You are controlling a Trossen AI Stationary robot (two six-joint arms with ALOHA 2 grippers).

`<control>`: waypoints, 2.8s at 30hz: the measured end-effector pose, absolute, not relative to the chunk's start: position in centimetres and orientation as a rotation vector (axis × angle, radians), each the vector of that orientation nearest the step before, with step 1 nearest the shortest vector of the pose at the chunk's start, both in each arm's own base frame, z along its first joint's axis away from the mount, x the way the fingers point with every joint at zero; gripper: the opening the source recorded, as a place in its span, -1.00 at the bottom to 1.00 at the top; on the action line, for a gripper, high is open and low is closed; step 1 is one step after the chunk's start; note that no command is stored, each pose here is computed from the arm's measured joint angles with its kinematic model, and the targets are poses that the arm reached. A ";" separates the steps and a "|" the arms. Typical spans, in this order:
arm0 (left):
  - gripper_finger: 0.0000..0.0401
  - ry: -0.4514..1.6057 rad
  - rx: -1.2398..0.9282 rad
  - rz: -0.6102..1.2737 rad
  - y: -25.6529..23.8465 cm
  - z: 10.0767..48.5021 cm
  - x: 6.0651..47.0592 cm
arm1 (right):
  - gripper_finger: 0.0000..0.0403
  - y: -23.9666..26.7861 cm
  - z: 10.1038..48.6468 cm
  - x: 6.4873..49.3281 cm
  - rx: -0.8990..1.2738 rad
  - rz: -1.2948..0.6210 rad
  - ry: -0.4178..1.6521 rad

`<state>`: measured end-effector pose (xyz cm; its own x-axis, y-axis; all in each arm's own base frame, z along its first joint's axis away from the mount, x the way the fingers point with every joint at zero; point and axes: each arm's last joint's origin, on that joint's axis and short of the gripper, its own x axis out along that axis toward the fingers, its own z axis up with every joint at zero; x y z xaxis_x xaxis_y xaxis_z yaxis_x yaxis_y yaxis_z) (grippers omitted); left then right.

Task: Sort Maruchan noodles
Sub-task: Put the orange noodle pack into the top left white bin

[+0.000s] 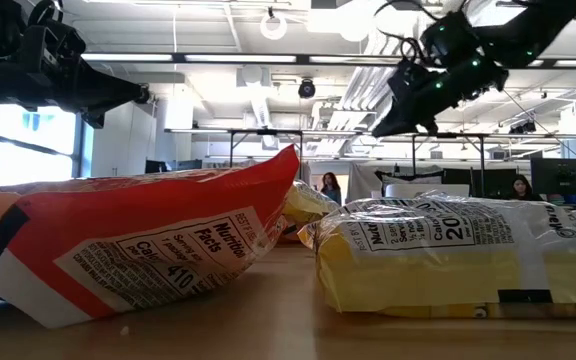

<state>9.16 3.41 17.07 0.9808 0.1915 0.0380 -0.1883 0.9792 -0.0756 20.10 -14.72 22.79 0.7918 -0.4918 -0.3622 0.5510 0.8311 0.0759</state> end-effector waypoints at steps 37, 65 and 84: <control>-0.88 -0.191 0.080 0.225 3.4 18.6 9.0 | -1.00 -6.3 19.7 22.1 0.017 -0.288 0.154; -0.88 -0.120 -0.224 0.296 4.5 18.6 11.3 | -1.00 -6.8 19.7 21.9 -0.030 -0.346 0.166; -0.44 0.359 0.043 0.307 8.3 20.5 21.9 | -1.00 -8.4 19.9 21.4 -0.047 -0.412 0.148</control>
<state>21.88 8.30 20.53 0.8908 0.3028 -0.3389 -0.2878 0.9530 0.0949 21.40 -8.35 19.90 0.9057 -0.4022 -0.1339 0.3953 0.9154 -0.0757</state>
